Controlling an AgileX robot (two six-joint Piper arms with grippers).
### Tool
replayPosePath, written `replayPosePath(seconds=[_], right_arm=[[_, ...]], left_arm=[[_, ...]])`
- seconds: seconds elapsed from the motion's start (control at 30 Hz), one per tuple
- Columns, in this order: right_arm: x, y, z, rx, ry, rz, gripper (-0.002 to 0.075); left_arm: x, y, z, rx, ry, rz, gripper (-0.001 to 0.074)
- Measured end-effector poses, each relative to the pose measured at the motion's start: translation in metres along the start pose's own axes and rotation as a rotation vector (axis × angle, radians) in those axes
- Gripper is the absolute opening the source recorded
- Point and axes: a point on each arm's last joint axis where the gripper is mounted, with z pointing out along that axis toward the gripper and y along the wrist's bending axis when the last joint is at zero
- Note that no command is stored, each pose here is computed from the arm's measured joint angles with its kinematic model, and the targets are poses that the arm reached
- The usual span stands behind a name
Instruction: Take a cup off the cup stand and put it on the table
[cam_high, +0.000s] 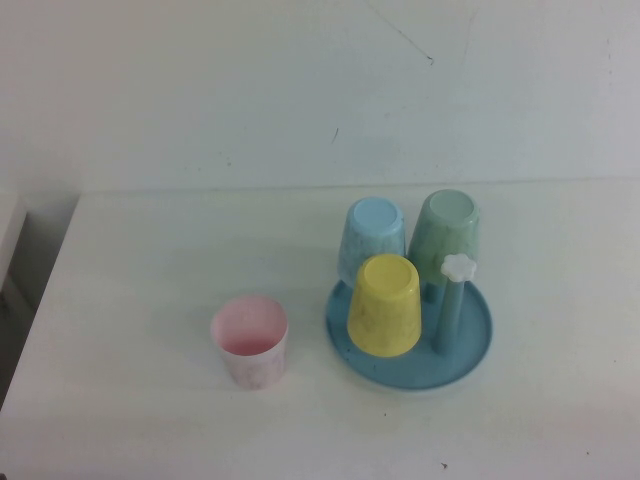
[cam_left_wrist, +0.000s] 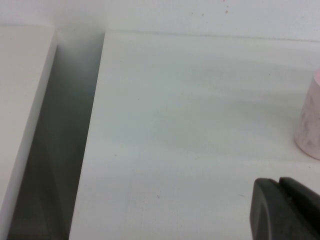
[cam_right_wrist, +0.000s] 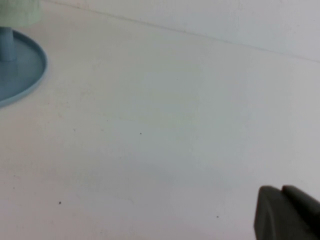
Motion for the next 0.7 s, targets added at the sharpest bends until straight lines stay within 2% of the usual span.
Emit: replayPosePath(seconds=[0.7], right_arm=[[-0.0003,0.0017,0.0,-0.016,-0.002,0.101,0.0]], left_arm=[[0.0,0.0,0.0,0.0,0.0,0.0,-0.0002]])
